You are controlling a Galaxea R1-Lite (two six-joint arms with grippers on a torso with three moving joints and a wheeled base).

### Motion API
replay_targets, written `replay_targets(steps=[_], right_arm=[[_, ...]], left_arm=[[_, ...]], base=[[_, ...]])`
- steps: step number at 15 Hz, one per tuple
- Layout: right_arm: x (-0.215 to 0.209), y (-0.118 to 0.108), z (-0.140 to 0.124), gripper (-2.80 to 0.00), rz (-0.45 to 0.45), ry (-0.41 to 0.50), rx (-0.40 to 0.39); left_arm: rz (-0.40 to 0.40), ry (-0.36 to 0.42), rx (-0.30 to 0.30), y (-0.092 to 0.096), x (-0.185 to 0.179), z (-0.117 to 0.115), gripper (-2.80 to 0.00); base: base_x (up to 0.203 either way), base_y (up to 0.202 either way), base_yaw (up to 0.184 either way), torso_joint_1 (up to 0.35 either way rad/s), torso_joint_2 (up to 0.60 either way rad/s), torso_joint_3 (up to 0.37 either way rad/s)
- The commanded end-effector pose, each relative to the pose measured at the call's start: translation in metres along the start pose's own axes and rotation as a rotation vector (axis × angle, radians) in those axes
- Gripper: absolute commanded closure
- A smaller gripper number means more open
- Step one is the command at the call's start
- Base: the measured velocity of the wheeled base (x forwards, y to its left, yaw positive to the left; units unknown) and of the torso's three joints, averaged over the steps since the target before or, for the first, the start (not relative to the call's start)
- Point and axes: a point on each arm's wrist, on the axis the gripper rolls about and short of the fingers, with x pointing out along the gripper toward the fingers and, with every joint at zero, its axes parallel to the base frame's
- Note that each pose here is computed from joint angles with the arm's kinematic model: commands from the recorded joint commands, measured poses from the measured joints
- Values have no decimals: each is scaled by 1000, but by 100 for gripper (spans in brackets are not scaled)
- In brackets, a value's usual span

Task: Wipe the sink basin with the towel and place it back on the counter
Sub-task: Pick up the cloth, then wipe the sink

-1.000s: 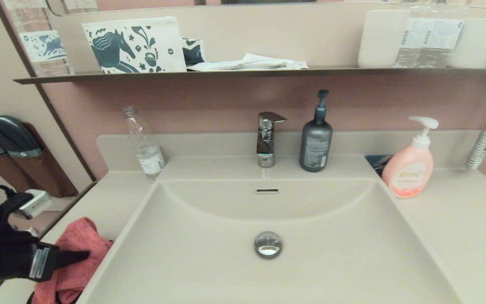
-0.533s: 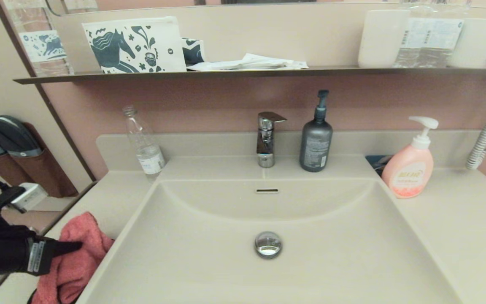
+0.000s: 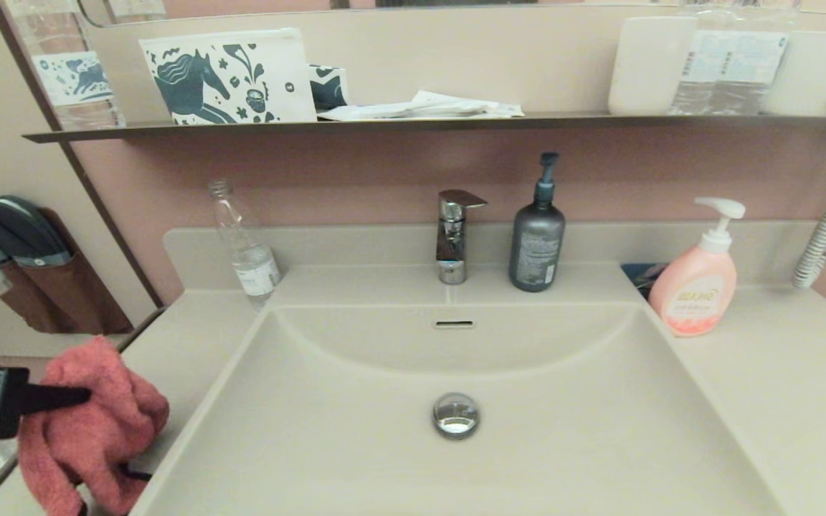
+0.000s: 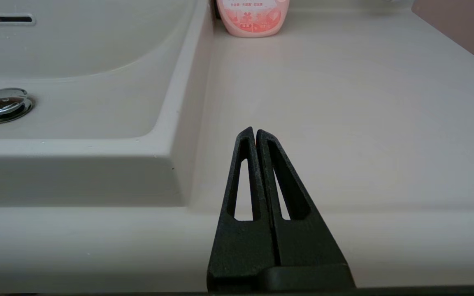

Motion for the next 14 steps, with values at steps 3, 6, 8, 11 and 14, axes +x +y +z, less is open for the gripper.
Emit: replay_targets(steps=[3,6,8,11,14], right_arm=[[0,0,0,0,1,0,-1],[0,0,0,0,1,0,0],[0,0,0,0,1,0,0],[0,0,0,0,1,0,0],[0,0,0,0,1,0,0]], left_arm=[[-84,34,-72,-45,-54,1,0],[-158,70,-81,-65,-61,-2,0],[-183,109,-103,-78,-56,0,0],[-157,139,-134,-103,-37,10,0],[-107,178,-109,-141,-12,15,0]], base=[[0,0,0,0,0,0],[0,0,0,0,0,0],[0,0,0,0,0,0],[0,0,0,0,0,0],[0,0,0,0,0,0]])
